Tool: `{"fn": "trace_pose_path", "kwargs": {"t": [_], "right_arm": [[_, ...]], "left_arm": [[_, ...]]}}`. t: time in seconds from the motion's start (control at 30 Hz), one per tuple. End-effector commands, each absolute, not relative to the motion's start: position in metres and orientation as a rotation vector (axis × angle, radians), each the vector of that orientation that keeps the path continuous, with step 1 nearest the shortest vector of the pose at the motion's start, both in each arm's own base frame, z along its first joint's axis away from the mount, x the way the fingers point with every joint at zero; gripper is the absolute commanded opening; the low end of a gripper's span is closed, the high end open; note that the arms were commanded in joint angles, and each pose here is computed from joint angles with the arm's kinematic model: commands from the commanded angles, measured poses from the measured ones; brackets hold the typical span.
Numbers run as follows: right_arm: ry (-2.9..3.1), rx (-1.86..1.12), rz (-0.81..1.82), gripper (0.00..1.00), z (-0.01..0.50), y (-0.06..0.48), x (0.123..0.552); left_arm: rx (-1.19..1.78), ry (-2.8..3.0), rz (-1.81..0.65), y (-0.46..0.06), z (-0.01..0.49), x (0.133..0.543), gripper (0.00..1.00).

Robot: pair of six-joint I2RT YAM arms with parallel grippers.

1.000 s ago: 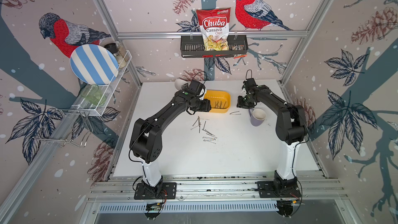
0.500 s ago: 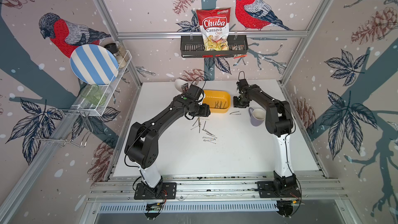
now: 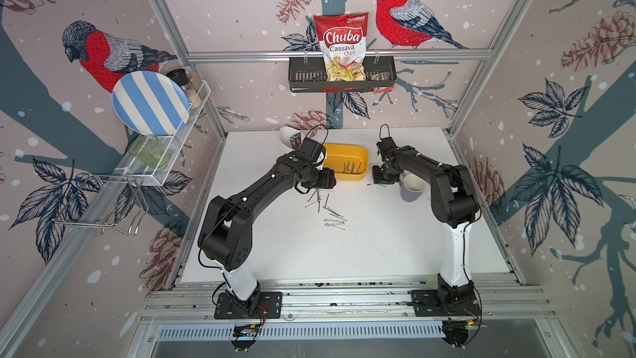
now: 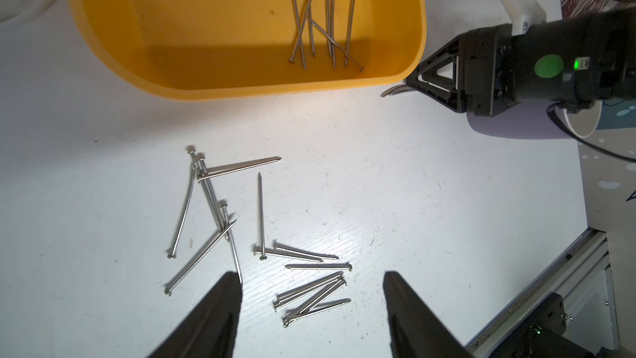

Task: Put the nails on the desktop into the storage box
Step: Move the nail to the center of the board.

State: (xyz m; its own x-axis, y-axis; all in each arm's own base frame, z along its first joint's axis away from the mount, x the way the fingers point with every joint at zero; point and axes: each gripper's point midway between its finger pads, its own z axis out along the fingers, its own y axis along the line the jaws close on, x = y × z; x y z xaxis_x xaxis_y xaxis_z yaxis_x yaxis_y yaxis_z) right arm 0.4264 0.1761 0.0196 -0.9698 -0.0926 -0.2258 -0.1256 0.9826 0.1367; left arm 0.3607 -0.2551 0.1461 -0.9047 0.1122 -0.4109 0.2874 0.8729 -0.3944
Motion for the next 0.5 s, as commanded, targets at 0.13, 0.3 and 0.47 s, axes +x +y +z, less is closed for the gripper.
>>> {"fn": "trace_pose_path", "kwargs": {"t": [0.13, 0.3, 0.47], "right_arm": [[2.986, -0.159, 0.240, 0.36, 0.015, 0.180, 0.374], [3.000, -0.204, 0.250, 0.36, 0.018, 0.191, 0.345], [2.986, -0.242, 0.279, 0.36, 0.026, 0.200, 0.333]], "left_arm": [[0.308, 2.640, -0.677, -0.263, 0.144, 0.364, 0.68], [0.312, 2.648, -0.676, -0.264, 0.137, 0.362, 0.68], [0.309, 2.673, -0.671, -0.263, 0.123, 0.357, 0.68]]}}
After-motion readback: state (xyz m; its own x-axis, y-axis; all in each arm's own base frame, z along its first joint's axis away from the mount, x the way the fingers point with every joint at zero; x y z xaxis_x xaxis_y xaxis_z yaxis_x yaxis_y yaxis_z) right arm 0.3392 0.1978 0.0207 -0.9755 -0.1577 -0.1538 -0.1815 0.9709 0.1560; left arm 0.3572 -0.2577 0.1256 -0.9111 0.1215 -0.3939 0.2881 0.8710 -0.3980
